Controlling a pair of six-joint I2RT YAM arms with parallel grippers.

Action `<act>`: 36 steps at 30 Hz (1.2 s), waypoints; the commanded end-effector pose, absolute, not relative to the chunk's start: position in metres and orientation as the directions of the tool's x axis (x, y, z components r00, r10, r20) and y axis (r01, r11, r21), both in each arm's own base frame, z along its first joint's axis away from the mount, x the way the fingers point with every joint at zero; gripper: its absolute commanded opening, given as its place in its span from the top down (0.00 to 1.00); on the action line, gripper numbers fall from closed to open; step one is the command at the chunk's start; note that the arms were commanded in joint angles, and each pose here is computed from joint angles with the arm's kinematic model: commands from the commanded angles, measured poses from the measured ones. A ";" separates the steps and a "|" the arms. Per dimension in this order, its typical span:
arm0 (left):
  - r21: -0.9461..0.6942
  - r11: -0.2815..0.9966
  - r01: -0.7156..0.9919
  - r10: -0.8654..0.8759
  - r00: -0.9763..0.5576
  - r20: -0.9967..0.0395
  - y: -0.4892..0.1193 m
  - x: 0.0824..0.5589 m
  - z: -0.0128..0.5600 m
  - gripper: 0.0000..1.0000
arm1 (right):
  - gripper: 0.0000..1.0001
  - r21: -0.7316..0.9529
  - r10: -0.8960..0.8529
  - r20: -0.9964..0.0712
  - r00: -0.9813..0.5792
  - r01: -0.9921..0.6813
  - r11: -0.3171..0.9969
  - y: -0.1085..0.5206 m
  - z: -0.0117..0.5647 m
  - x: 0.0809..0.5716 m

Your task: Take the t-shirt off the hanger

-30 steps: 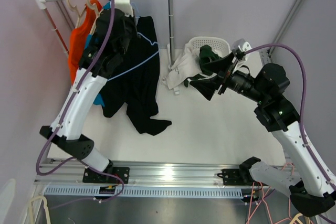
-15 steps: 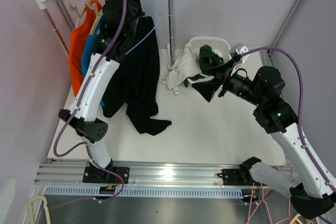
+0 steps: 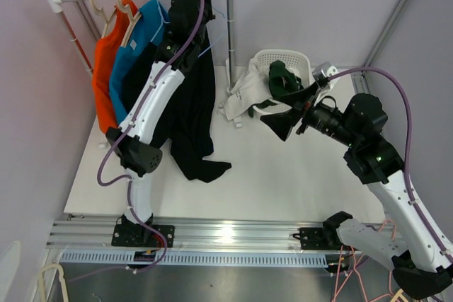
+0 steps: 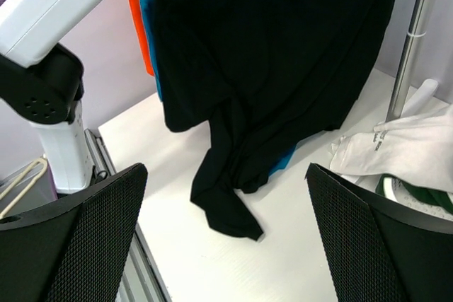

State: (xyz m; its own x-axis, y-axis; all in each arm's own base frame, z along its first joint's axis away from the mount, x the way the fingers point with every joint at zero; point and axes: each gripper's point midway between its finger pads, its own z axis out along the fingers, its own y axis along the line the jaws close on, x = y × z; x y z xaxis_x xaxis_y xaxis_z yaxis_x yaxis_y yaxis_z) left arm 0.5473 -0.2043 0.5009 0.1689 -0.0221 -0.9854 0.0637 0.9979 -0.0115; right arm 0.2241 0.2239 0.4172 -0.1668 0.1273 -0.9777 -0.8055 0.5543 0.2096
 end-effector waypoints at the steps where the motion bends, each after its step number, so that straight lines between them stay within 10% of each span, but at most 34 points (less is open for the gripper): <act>1: -0.053 0.996 0.072 -0.072 0.290 -0.954 -0.195 0.546 0.540 0.99 | 0.00 0.216 0.150 -0.976 -0.160 -0.817 0.534 0.221 0.422 0.213; 19: -0.163 0.946 0.279 -0.210 0.148 -0.966 -0.236 0.547 0.499 1.00 | 0.01 0.221 0.152 -0.975 -0.163 -0.810 0.544 0.215 0.421 0.206; 23: -0.170 0.934 0.315 -0.219 0.126 -0.968 -0.241 0.540 0.501 0.78 | 0.01 0.232 0.154 -0.972 -0.176 -0.804 0.547 0.215 0.419 0.207; 36: -0.209 0.822 0.529 -0.281 0.058 -0.958 -0.256 0.468 0.528 0.65 | 0.01 0.264 0.167 -0.964 -0.206 -0.804 0.533 0.219 0.413 0.207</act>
